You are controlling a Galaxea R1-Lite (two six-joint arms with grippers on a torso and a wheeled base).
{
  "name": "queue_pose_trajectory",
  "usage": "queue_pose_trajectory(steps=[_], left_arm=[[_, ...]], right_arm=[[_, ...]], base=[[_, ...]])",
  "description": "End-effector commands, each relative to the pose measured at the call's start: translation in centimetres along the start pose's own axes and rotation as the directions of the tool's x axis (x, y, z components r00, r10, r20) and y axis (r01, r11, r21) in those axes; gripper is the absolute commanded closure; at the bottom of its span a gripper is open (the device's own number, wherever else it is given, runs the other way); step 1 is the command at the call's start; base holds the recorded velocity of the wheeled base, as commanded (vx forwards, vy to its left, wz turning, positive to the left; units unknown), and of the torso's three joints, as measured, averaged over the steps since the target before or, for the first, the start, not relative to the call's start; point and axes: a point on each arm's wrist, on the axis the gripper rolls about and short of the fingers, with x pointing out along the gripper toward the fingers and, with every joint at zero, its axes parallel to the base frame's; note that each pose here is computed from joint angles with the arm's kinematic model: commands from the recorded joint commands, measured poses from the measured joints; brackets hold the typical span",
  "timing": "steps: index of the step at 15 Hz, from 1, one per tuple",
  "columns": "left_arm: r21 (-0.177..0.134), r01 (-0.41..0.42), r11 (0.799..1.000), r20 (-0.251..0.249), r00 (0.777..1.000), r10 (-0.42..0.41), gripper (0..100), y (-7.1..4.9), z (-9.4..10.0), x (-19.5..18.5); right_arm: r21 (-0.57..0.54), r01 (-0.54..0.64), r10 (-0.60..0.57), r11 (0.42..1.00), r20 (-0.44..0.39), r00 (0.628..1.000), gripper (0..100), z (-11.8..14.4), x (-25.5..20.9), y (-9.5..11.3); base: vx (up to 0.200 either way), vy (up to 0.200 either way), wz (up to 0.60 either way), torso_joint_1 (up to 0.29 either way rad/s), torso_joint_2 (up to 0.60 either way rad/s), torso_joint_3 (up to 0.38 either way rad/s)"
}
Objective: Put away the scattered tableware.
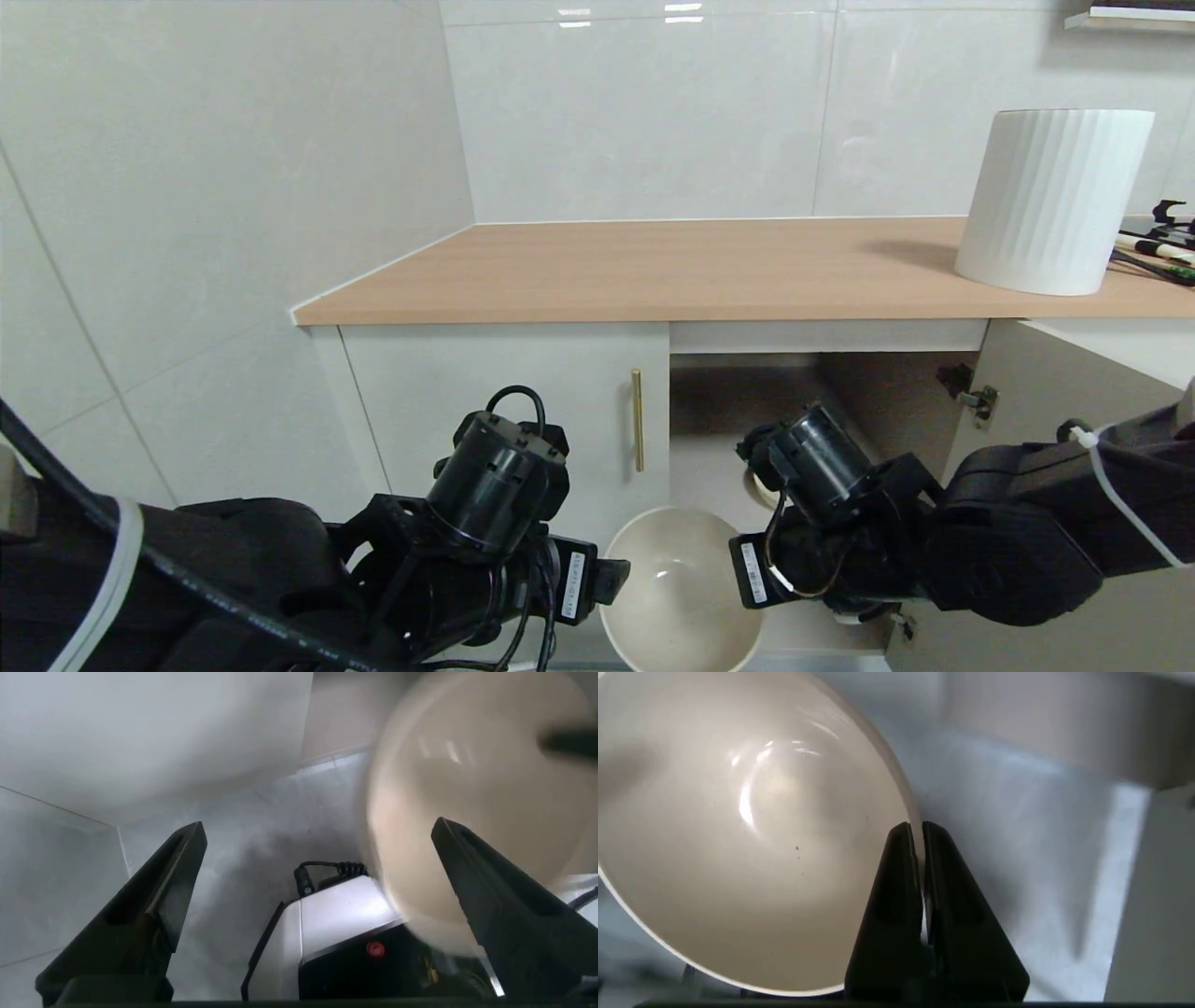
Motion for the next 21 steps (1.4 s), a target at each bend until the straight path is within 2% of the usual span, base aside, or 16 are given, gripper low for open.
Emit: queue_pose_trajectory(steps=[1, 4, 5, 6, 7, 10, 18, 21], left_arm=[[-0.005, 0.003, 1.000, 0.007, 1.000, -0.003, 0, 0.1, 0.1, -0.1], [-0.006, 0.003, 1.000, 0.008, 1.000, -0.003, 0, 0.1, 0.1, -0.2], [-0.006, 0.003, 1.000, 0.008, 1.000, -0.003, 0, 0.1, 0.1, -0.2], [-0.006, 0.003, 1.000, 0.008, 1.000, -0.003, 0, 0.1, 0.1, -0.2], [-0.007, 0.002, 1.000, 0.008, 1.000, -0.002, 0, 0.1, 0.2, -0.2], [-0.008, 0.001, 1.000, 0.009, 1.000, -0.001, 0, 0.2, 0.2, -0.2], [-0.009, 0.000, 1.000, 0.009, 1.000, 0.000, 0, 0.2, 0.2, -0.1], [-0.008, -0.001, 1.000, 0.006, 1.000, 0.001, 0, 0.2, 0.2, -0.1]], right_arm=[[0.061, 0.103, -0.104, 0.993, 0.008, 0.995, 100, 0.4, 3.5, -2.5], [0.214, 0.157, -0.185, 0.964, 0.114, 0.976, 100, 2.0, 6.2, -6.0], [0.290, 0.185, -0.238, 0.939, 0.160, 0.958, 100, 2.8, 7.4, -8.5], [0.307, 0.191, -0.252, 0.932, 0.172, 0.952, 100, 3.0, 7.7, -9.3], [0.349, 0.213, -0.289, 0.913, 0.182, 0.940, 100, 3.4, 8.2, -11.4], [0.403, 0.247, -0.340, 0.881, 0.177, 0.924, 100, 4.2, 9.6, -14.3], [0.487, 0.295, -0.417, 0.822, 0.164, 0.894, 100, 5.4, 12.8, -19.5], [0.493, 0.303, -0.426, 0.816, 0.157, 0.891, 100, 5.5, 14.0, -20.2]], base=[[0.000, 0.000, 0.00, 0.000, 0.00, 0.000], [0.000, 0.000, 0.00, 0.000, 0.00, 0.000], [0.000, 0.000, 0.00, 0.000, 0.00, 0.000], [0.000, 0.000, 0.00, 0.000, 0.00, 0.000], [0.000, 0.000, 0.00, 0.000, 0.00, 0.000], [0.000, 0.000, 0.00, 0.000, 0.00, 0.000], [0.000, 0.000, 0.00, 0.000, 0.00, 0.000], [0.000, 0.000, 0.00, 0.000, 0.00, 0.000]])
